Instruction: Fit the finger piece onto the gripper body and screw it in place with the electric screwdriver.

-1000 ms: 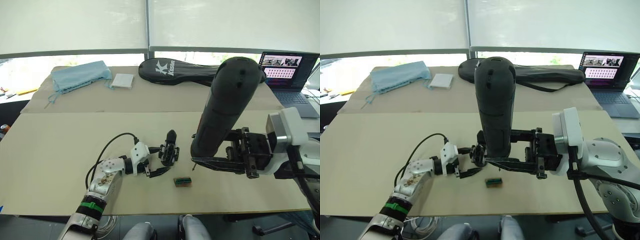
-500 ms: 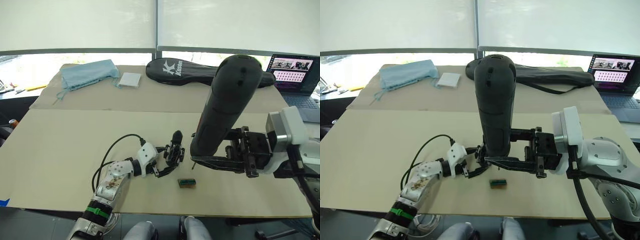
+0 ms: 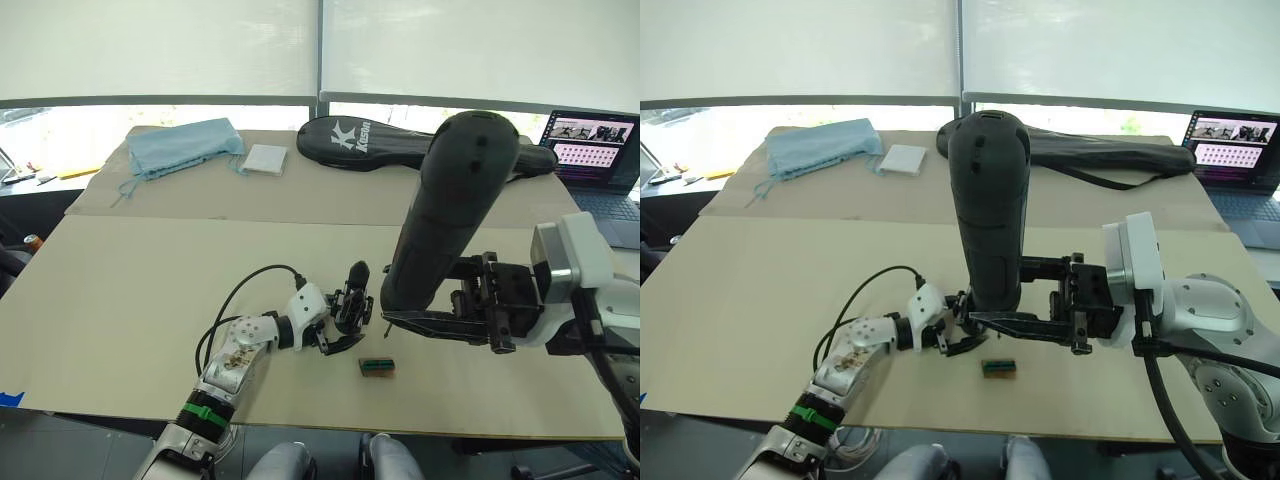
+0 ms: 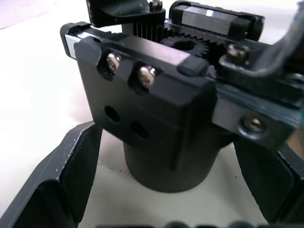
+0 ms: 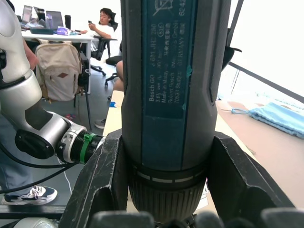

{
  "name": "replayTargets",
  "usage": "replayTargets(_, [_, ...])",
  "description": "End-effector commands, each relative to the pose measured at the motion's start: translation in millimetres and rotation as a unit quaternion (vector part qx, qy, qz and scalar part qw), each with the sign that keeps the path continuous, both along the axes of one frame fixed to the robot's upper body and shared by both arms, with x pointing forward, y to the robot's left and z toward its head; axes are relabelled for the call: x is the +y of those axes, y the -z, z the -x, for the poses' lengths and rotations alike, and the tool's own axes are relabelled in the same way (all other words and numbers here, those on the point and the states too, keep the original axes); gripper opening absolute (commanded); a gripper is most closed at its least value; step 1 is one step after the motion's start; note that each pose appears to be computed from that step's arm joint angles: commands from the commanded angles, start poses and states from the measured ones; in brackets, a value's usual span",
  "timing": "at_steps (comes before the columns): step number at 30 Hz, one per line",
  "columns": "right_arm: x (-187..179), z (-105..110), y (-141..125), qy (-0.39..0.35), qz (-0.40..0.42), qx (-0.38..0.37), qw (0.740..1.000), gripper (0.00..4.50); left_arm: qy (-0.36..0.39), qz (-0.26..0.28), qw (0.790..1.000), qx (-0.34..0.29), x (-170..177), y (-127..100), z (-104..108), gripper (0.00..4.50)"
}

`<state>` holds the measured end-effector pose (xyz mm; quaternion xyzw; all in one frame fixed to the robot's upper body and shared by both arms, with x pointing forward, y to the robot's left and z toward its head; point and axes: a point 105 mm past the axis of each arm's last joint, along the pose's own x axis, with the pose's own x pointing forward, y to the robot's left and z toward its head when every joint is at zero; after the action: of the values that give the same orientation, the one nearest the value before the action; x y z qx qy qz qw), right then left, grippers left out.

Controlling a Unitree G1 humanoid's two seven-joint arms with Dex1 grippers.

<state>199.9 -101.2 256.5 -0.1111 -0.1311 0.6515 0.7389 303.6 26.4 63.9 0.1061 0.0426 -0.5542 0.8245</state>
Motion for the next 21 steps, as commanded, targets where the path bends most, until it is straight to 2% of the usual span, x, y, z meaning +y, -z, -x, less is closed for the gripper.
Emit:
replayTargets(1, [1,5,-9,-0.006,-0.010,-0.022,1.000,1.90,-0.013,-0.035,0.998,0.047,5,28,7,3.91])
replayTargets(2, [1,5,-9,-0.006,-0.010,-0.022,1.000,1.90,-0.015,-0.034,0.998,0.049,7,28,7,3.73])
replayTargets(4, [1,6,-8,-0.005,-0.010,-0.022,1.000,1.90,-0.015,-0.034,0.998,0.050,9,29,7,2.67])
replayTargets(5, [1,6,-8,-0.005,-0.010,-0.022,1.000,1.90,-0.006,-0.040,0.998,0.047,10,30,8,2.31])
replayTargets(7, [1,7,-8,-0.005,-0.010,-0.022,1.000,1.90,0.015,-0.056,0.998,0.037,12,31,8,2.32])
replayTargets(14, [0,7,-8,-0.005,-0.009,-0.023,1.000,1.90,0.083,-0.060,0.994,0.024,6,25,0,2.32])
replayTargets(21, [1,6,-8,-0.006,-0.010,-0.023,1.000,1.90,0.083,-0.055,0.994,0.040,6,25,-7,2.32])
